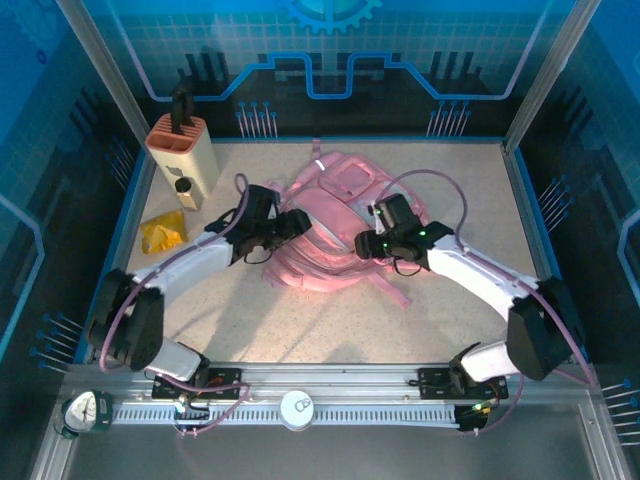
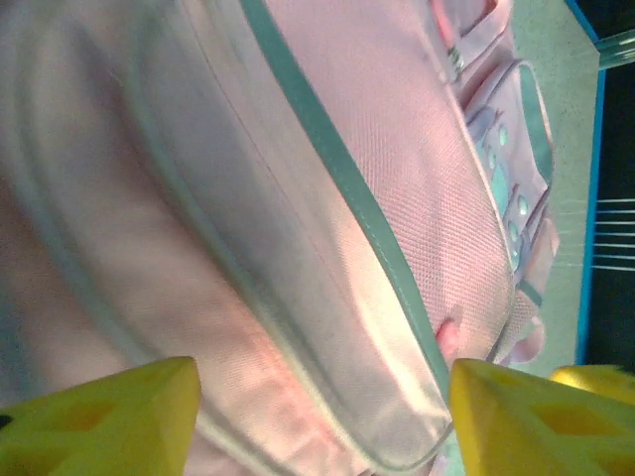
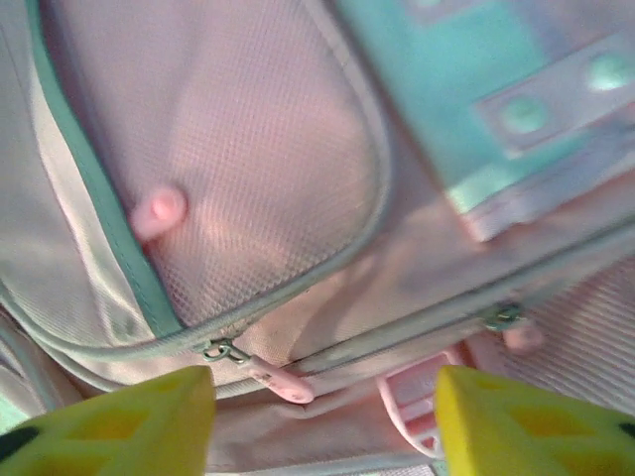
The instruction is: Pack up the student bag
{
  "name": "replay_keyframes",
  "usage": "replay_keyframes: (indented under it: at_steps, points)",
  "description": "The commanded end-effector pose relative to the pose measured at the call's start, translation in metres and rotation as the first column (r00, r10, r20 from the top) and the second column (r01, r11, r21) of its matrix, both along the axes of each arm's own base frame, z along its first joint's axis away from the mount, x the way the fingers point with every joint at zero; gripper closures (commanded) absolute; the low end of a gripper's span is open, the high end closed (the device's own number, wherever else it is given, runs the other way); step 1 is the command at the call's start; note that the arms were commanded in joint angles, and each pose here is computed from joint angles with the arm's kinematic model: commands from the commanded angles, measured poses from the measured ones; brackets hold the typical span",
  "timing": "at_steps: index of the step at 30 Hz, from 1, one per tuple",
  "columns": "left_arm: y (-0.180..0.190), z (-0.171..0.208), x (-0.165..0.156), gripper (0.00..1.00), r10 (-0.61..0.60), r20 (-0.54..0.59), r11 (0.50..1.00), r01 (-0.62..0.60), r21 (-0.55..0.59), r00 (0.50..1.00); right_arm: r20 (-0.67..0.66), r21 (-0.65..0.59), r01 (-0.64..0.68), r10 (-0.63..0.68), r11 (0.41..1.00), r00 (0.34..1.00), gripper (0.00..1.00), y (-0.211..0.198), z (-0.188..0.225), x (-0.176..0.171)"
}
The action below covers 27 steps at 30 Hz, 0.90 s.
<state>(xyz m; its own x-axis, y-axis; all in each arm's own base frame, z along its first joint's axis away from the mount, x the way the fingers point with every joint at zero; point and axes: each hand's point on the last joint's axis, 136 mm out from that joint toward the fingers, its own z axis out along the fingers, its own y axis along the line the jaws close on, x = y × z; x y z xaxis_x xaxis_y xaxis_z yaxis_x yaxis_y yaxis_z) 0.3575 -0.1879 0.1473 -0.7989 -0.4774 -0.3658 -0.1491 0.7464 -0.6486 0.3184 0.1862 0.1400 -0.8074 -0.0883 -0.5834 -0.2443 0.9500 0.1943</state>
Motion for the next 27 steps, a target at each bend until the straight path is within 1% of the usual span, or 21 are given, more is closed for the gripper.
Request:
replay_keyframes:
  at_steps: [1, 3, 4, 5, 8, 9, 10, 11, 12, 14, 15, 16, 17, 18, 19, 20, 21, 22, 23, 25, 27]
  points:
    - [0.066, -0.003, -0.016, 0.14, 0.127, 0.045, 0.972, -0.134, 0.193, 0.991, 0.094, -0.015, 0.099, -0.097, 0.995, 0.991, 0.17, -0.037, 0.024, 0.005]
    - [0.111, -0.001, -0.026, 0.01, 0.217, 0.102, 0.917, -0.239, 0.320, 0.971, 0.158, -0.002, 0.218, -0.215, 0.976, 0.964, 0.05, -0.071, 0.031, 0.012]
    - [0.130, -0.002, -0.030, 0.01, 0.250, 0.125, 0.882, -0.279, 0.379, 0.960, 0.189, 0.003, 0.273, -0.268, 0.962, 0.945, 0.01, -0.086, 0.032, 0.014]
    - [0.155, 0.001, -0.035, 0.01, 0.289, 0.166, 0.829, -0.333, 0.450, 0.943, 0.233, 0.006, 0.337, -0.329, 0.942, 0.915, 0.00, -0.105, 0.033, 0.017]
    - [0.217, 0.003, -0.049, 0.01, 0.371, 0.289, 0.631, -0.468, 0.619, 0.883, 0.336, 0.014, 0.481, -0.457, 0.877, 0.823, 0.00, -0.156, 0.032, 0.021]
    - [0.230, 0.002, -0.050, 0.01, 0.370, 0.331, 0.580, -0.494, 0.648, 0.868, 0.373, 0.011, 0.507, -0.474, 0.862, 0.798, 0.00, -0.169, 0.029, 0.022]
    - [0.238, -0.001, -0.049, 0.01, 0.365, 0.360, 0.559, -0.512, 0.653, 0.858, 0.421, 0.001, 0.507, -0.461, 0.862, 0.781, 0.00, -0.177, 0.028, 0.024]
    - [0.243, -0.004, -0.046, 0.01, 0.343, 0.394, 0.552, -0.522, 0.650, 0.853, 0.479, -0.015, 0.510, -0.441, 0.860, 0.759, 0.00, -0.187, 0.025, 0.027]
    - [0.244, -0.010, -0.042, 0.01, 0.308, 0.426, 0.559, -0.524, 0.643, 0.851, 0.543, -0.007, 0.530, -0.441, 0.848, 0.714, 0.00, -0.199, 0.025, 0.031]
    - [0.238, -0.017, -0.032, 0.01, 0.212, 0.512, 0.574, -0.530, 0.624, 0.832, 0.579, 0.012, 0.578, -0.477, 0.816, 0.662, 0.00, -0.221, 0.012, 0.034]
    - [0.236, -0.019, -0.029, 0.01, 0.175, 0.557, 0.580, -0.542, 0.608, 0.812, 0.565, 0.017, 0.589, -0.494, 0.808, 0.661, 0.00, -0.229, 0.002, 0.037]
    - [0.230, -0.023, -0.026, 0.01, 0.137, 0.579, 0.606, -0.531, 0.593, 0.803, 0.555, 0.015, 0.573, -0.484, 0.819, 0.677, 0.01, -0.229, -0.007, 0.041]
    - [0.225, -0.018, -0.021, 0.01, 0.103, 0.613, 0.624, -0.531, 0.573, 0.783, 0.547, 0.011, 0.529, -0.448, 0.848, 0.707, 0.00, -0.223, -0.015, 0.047]
    - [0.216, -0.019, -0.016, 0.01, 0.067, 0.607, 0.659, -0.492, 0.569, 0.792, 0.550, 0.007, 0.473, -0.398, 0.881, 0.734, 0.00, -0.213, -0.020, 0.053]
    - [0.210, -0.020, -0.011, 0.01, 0.046, 0.602, 0.677, -0.468, 0.568, 0.797, 0.540, 0.013, 0.423, -0.362, 0.906, 0.760, 0.00, -0.203, -0.022, 0.057]
    - [0.204, -0.019, -0.005, 0.01, 0.028, 0.604, 0.699, -0.448, 0.557, 0.796, 0.554, 0.030, 0.366, -0.320, 0.930, 0.769, 0.00, -0.193, -0.019, 0.062]
    - [0.197, -0.021, 0.001, 0.01, 0.000, 0.608, 0.719, -0.422, 0.552, 0.794, 0.584, 0.012, 0.295, -0.247, 0.955, 0.773, 0.00, -0.180, -0.016, 0.067]
    - [0.194, -0.019, 0.007, 0.01, -0.021, 0.625, 0.725, -0.418, 0.547, 0.781, 0.591, -0.011, 0.273, -0.214, 0.962, 0.778, 0.00, -0.176, -0.018, 0.070]
    - [0.190, -0.020, 0.011, 0.01, -0.038, 0.628, 0.732, -0.406, 0.547, 0.777, 0.611, -0.012, 0.254, -0.194, 0.967, 0.768, 0.00, -0.173, -0.018, 0.073]
    - [0.183, -0.018, 0.016, 0.01, -0.079, 0.650, 0.743, -0.391, 0.544, 0.756, 0.604, -0.015, 0.209, -0.158, 0.978, 0.781, 0.00, -0.165, -0.030, 0.073]
    - [0.173, -0.028, 0.020, 0.01, -0.133, 0.649, 0.760, -0.343, 0.552, 0.749, 0.665, -0.019, 0.166, -0.111, 0.986, 0.739, 0.00, -0.155, -0.034, 0.071]
